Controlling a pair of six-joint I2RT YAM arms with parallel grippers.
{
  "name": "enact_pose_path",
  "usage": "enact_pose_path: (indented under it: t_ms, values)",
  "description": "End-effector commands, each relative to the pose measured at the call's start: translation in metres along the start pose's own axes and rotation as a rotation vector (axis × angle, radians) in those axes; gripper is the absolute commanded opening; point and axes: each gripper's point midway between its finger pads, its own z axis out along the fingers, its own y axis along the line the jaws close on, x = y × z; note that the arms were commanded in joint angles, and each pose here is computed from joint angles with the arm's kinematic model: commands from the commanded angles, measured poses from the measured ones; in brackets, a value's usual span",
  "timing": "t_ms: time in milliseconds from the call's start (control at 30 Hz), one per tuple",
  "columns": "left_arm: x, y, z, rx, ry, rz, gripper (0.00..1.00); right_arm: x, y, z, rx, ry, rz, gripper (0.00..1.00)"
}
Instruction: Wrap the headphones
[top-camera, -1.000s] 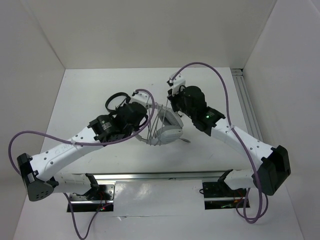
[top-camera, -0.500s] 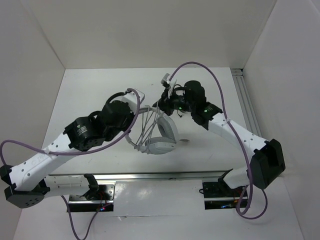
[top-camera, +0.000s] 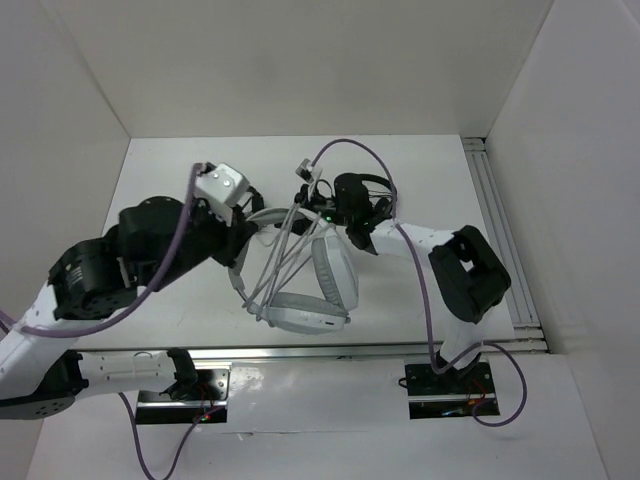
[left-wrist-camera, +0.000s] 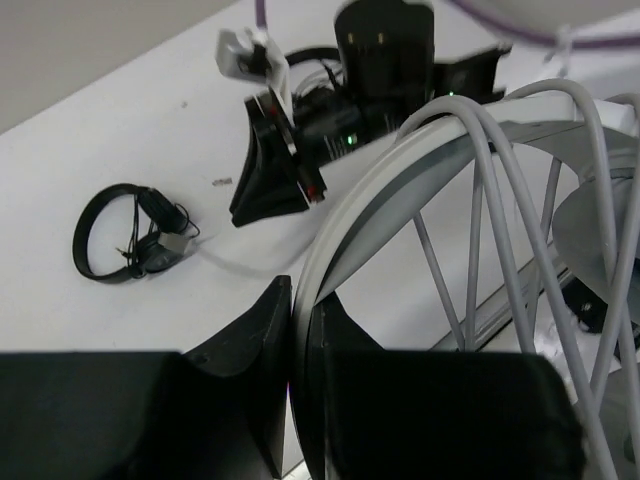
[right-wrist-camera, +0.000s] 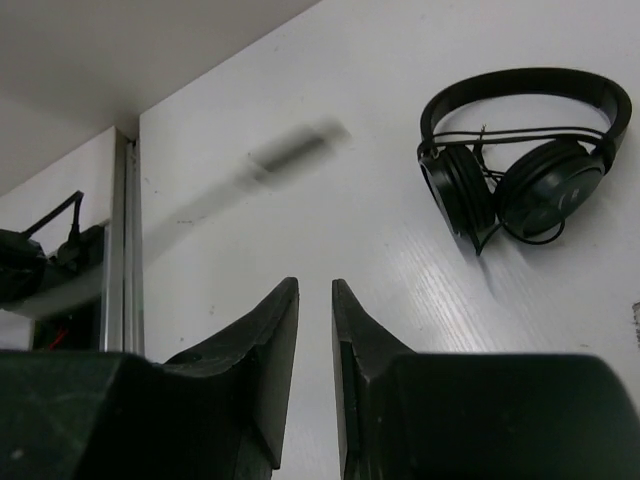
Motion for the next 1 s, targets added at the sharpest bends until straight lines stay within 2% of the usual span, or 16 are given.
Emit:
enact_pose_path:
  t_ms: [0,67,267,333,400,433,467,533,567,600,633,667,700,733,867,967]
  values:
    - [-0.066,0.016,-0.037,-0.03,-0.255,-0.2,0.0,-0.028,0.008,0.01,-0.057,-0.149,-0.018,0.28]
    - [-0.075,0.019,-0.044,-0.034,-0.274,-0.222,0.0,-0.011,0.008,0.015,-0.067,-0.141,0.025,0.28]
    - [-0.079,0.029,-0.038,-0.123,-0.255,-0.276,0.0,0.005,0.009,0.021,-0.088,-0.152,0.066,0.29]
    - [-0.075,0.043,-0.039,-0.212,-0.252,-0.303,0.0,0.008,0.018,0.011,-0.107,-0.173,0.062,0.35]
    - [-0.067,0.051,-0.038,-0.269,-0.225,-0.338,0.0,-0.005,0.037,-0.002,-0.13,-0.22,0.051,0.48]
    - [-0.066,0.049,-0.034,-0.271,-0.217,-0.333,0.0,-0.004,0.043,-0.006,-0.121,-0.221,0.057,0.49]
    - [-0.062,0.048,-0.031,-0.273,-0.207,-0.338,0.0,0.002,0.037,-0.01,-0.054,-0.217,0.044,0.49]
    - [-0.057,0.041,-0.026,-0.247,-0.186,-0.338,0.0,-0.018,0.055,-0.023,0.008,-0.267,-0.004,0.49]
    - [-0.053,0.038,-0.025,-0.224,-0.175,-0.333,0.0,-0.011,0.04,-0.034,0.115,-0.278,0.01,0.5]
    - [-0.055,0.035,-0.025,-0.207,-0.182,-0.349,0.0,-0.014,0.045,-0.041,0.136,-0.297,-0.002,0.5]
    - [-0.052,0.029,-0.022,-0.18,-0.165,-0.342,0.0,-0.027,0.037,-0.058,0.232,-0.352,-0.007,0.5]
    - [-0.051,0.027,-0.021,-0.168,-0.162,-0.342,0.0,-0.034,0.041,-0.063,0.231,-0.361,-0.011,0.5]
    - [-0.05,0.023,-0.017,-0.16,-0.149,-0.327,0.0,-0.038,0.023,-0.076,0.338,-0.392,0.005,0.5]
    - [-0.05,0.023,-0.017,-0.16,-0.149,-0.327,0.0,-0.049,0.019,-0.09,0.372,-0.427,0.0,0.5]
    - [-0.044,0.017,-0.007,-0.142,-0.132,-0.31,0.0,-0.052,0.011,-0.113,0.414,-0.454,0.015,0.5]
    - [-0.047,0.017,-0.01,-0.135,-0.157,-0.323,0.0,-0.048,0.025,-0.108,0.317,-0.398,-0.011,0.5]
